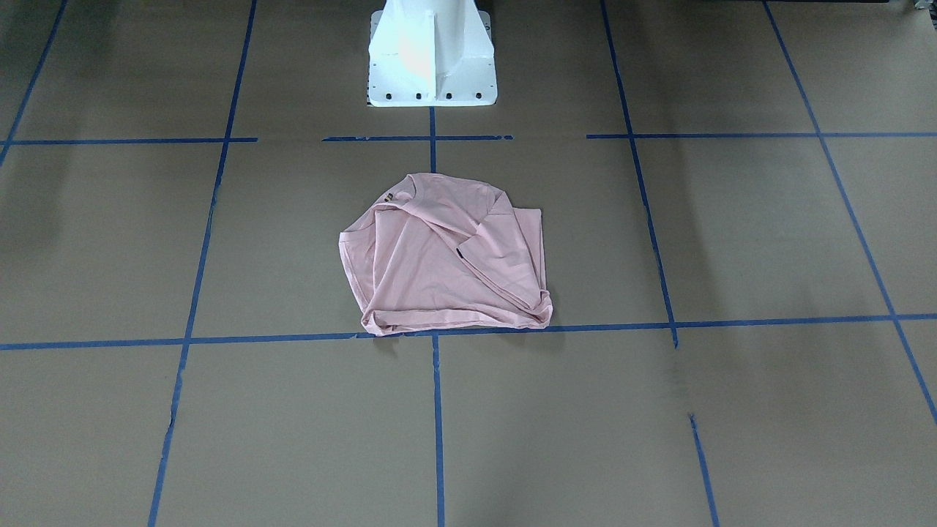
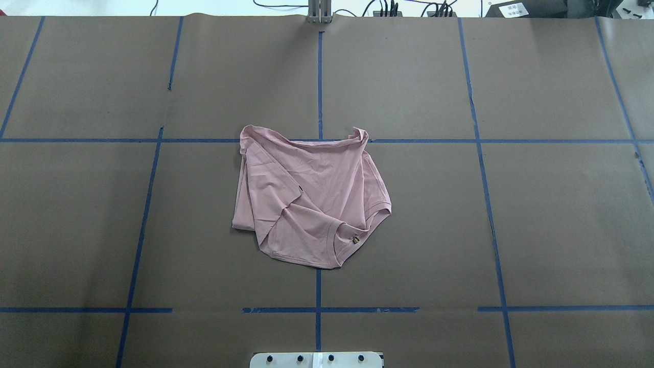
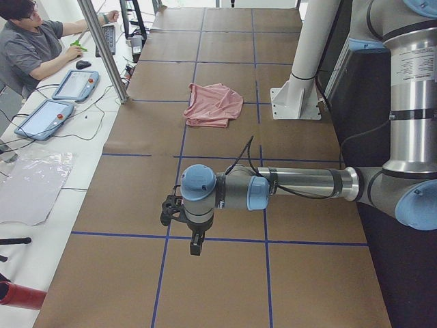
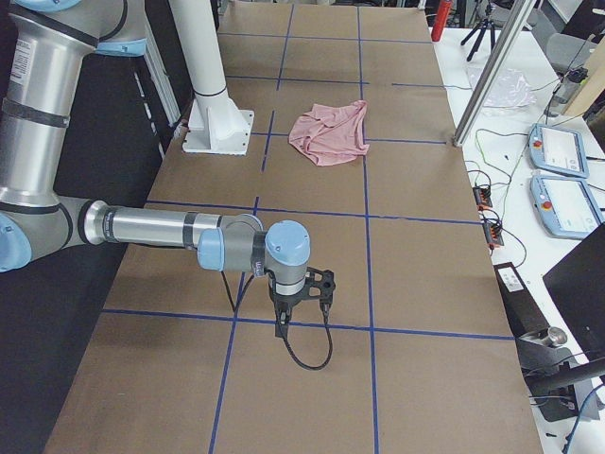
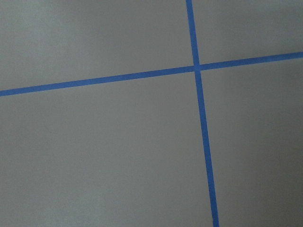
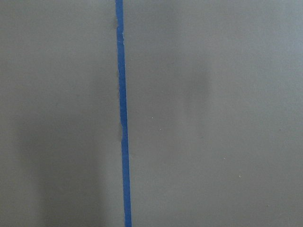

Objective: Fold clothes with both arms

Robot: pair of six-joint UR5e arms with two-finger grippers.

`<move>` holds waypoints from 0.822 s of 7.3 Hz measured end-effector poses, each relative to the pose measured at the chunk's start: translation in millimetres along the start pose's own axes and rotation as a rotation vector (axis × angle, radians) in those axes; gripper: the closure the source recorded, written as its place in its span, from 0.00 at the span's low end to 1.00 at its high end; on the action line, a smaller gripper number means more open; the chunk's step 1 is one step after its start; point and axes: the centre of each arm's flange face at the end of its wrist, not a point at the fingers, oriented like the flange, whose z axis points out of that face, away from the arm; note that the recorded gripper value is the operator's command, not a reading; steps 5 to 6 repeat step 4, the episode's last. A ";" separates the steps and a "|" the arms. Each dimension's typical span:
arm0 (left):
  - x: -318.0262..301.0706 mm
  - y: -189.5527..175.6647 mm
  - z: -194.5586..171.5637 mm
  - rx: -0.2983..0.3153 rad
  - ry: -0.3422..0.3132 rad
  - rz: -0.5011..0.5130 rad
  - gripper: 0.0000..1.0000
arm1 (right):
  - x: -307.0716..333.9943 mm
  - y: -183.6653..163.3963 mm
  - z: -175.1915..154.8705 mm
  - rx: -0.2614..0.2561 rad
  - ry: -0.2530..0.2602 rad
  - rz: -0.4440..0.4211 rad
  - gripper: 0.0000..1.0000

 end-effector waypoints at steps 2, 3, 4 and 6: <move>0.7 -0.5 -0.5 0.002 0.001 0.002 0.00 | 0.3 -0.1 0.3 -0.001 0.000 0.001 0.00; 1.2 -1.0 -0.6 0.002 0.001 0.003 0.00 | 0.3 -0.1 0.4 -0.001 0.000 0.002 0.00; 1.4 -1.2 -0.7 0.003 0.001 0.004 0.00 | 0.4 -0.1 0.5 -0.001 0.000 0.002 0.00; 1.4 -1.2 -0.7 0.003 0.001 0.004 0.00 | 0.4 -0.1 0.5 -0.001 0.000 0.002 0.00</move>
